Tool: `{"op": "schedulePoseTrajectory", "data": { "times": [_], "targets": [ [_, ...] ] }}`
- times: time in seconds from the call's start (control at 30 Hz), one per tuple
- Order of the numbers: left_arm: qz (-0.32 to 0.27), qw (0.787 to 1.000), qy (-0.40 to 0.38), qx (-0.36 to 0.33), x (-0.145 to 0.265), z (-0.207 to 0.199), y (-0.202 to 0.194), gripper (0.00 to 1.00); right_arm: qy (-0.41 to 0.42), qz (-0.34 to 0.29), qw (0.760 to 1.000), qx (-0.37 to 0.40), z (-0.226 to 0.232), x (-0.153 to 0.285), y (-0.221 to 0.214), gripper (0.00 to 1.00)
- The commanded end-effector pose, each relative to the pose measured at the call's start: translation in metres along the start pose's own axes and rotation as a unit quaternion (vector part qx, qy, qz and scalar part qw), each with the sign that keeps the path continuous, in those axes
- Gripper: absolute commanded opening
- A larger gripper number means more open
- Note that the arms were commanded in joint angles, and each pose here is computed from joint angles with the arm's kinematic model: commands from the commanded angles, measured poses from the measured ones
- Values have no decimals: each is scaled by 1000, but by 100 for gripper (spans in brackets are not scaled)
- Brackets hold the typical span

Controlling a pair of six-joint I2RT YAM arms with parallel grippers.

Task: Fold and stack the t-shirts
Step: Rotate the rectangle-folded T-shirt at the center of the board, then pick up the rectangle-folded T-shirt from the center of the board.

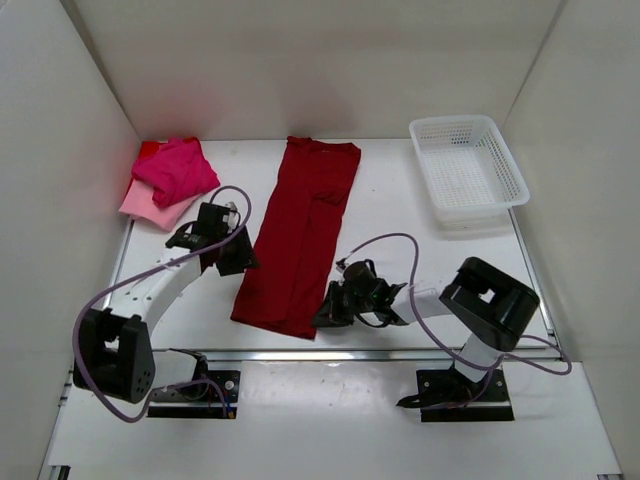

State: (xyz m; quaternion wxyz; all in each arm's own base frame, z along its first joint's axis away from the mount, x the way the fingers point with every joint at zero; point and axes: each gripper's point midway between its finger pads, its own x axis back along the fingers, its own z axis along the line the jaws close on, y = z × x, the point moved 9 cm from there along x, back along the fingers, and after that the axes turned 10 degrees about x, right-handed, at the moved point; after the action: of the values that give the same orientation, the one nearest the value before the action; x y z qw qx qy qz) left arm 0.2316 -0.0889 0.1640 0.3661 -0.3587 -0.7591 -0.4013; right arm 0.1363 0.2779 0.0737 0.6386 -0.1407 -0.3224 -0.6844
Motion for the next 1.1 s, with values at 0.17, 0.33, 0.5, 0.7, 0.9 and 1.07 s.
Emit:
{"op": "schedulePoseTrajectory", "data": {
  "times": [0.17,0.33,0.5,0.7,0.9,1.07],
  "targets": [
    [58,998,-37,-16,-4,-3,-49,63,-69,-35,997,3,-45,58,7,0],
    [117,992,-39,-8,-9,12,-84,61,-76,-37,996,18,-61,84,8,19],
    [161,984,-69,12,-13,19,-109,61,-56,-24,998,11,-53,91,0,37],
    [156,985,-67,19,-16,29,-116,59,-47,-9,999,-21,-53,87,-17,36],
    [163,985,-59,13,-22,30,-117,56,-36,1,999,-38,-53,85,-18,33],
    [156,986,-52,22,-23,29,-114,54,-39,5,999,-36,-51,81,-19,32]
  ]
}}
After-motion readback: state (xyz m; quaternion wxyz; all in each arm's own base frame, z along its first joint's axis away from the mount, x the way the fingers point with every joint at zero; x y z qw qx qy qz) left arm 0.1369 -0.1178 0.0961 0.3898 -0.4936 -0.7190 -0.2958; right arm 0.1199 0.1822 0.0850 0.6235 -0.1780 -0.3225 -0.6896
